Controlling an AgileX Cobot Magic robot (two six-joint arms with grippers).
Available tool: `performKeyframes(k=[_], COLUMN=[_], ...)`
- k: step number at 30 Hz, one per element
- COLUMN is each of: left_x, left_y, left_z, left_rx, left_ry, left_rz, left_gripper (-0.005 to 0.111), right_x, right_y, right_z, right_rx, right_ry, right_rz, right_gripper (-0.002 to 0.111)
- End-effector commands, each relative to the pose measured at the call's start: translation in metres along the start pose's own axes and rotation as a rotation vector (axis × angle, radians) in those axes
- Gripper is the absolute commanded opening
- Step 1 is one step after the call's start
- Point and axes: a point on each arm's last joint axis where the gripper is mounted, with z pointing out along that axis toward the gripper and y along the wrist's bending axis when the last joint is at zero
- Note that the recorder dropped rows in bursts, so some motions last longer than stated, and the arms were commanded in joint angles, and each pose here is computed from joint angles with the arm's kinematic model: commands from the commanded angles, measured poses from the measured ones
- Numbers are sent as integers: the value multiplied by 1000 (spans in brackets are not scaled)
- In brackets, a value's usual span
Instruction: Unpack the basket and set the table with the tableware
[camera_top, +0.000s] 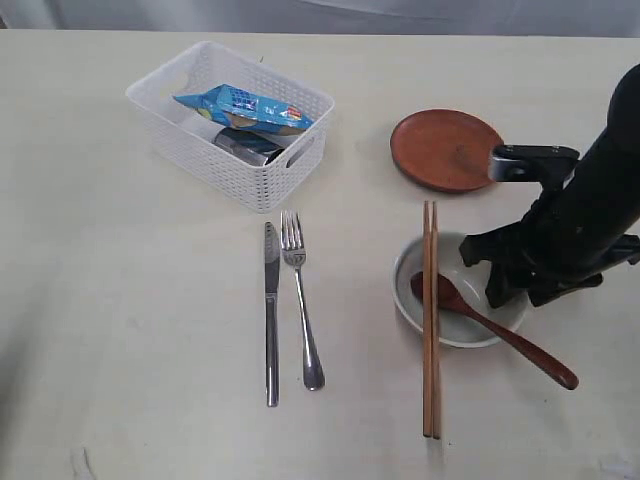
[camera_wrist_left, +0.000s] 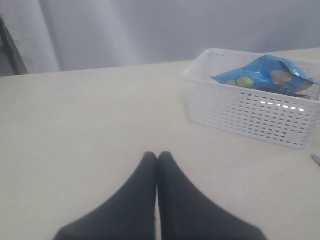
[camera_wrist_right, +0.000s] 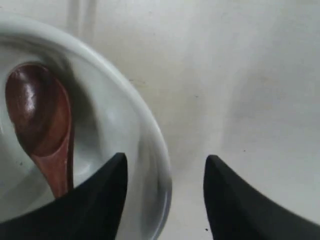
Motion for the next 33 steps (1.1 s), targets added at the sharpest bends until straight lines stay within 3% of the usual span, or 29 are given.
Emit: performKeyframes(k=[1,6,10,14,19,25,33], left_x=[0,0,0,0,0,0,0], left_y=[-1,-1,-1,-1,-1,-1,-1], left_z=[0,0,0,0,0,0,0], left_rx=[8,8,8,8,8,8,8], left_ry=[-12,-12,-12,-12,-12,-12,-12], left_rz=[-3,-3,-3,-3,-3,-3,-3], left_gripper=[0,0,0,0,0,0,0], right_x=[-12,-38,-59,-90,-123,-153,-171], right_y=[2,16,76,151,200,231,239], right_z=[-27,-91,-140,-126,-101,-64,-27], right_rx=[11,-20,-81,-129,-140,-25,32], right_ry=[-29,-183,-385,-428,-439,-477,-465], right_rz=[-42,-72,-262,-425,-516,-675,-718], right_gripper=[46,46,46,54,56,56,56])
